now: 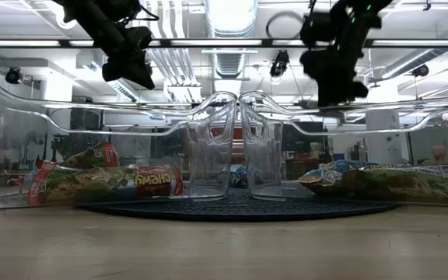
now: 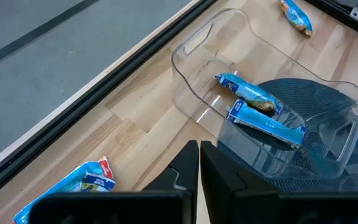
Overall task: Pick and place Granola Bars by type
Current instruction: Put the red granola bar into the left transparent bin
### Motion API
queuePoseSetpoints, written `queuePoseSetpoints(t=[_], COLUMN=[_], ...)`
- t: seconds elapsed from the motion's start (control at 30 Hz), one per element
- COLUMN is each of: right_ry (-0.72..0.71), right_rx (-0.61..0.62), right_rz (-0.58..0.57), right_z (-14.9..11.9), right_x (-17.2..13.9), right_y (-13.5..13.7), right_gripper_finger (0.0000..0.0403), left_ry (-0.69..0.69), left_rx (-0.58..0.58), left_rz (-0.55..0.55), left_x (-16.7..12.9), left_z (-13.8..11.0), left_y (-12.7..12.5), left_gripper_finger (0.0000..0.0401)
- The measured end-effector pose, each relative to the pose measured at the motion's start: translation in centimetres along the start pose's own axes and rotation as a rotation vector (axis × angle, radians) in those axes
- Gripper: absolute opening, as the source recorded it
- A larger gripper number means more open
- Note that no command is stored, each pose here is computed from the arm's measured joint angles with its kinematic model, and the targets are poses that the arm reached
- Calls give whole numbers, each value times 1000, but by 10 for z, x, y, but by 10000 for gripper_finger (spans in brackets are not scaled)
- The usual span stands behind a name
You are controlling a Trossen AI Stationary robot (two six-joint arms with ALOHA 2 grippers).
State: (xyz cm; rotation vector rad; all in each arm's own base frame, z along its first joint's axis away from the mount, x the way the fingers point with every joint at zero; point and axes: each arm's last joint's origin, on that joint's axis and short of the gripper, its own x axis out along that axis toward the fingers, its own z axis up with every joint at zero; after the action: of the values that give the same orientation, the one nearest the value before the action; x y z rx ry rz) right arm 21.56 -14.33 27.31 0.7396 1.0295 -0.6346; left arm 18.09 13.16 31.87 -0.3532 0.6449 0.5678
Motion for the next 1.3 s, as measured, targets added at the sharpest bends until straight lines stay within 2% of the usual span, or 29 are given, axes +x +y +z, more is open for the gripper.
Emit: queuePoseSetpoints(t=[0.3, 0.47, 0.6, 0.77, 1.3], right_ry=[-72, -125, -138, -130, -43], right_rx=[-98, -167, -234, -330, -461], right_rz=[167, 283, 332, 366, 415], right_z=[-24, -23, -18, -11, -8], right_x=[-36, -46, -50, -42, 5], right_y=[53, 88, 116, 148, 245], right_gripper_finger=[54, 54, 54, 54, 54], left_ry=[0, 0, 0, -1, 2], left_rx=[-2, -2, 1, 3, 4], left_rz=[0, 0, 0, -1, -1], left_x=[0, 0, 0, 0, 0], left_z=[0, 0, 0, 0, 0], left_y=[0, 0, 0, 0, 0], left_gripper_finger=[0, 0, 0, 0, 0])
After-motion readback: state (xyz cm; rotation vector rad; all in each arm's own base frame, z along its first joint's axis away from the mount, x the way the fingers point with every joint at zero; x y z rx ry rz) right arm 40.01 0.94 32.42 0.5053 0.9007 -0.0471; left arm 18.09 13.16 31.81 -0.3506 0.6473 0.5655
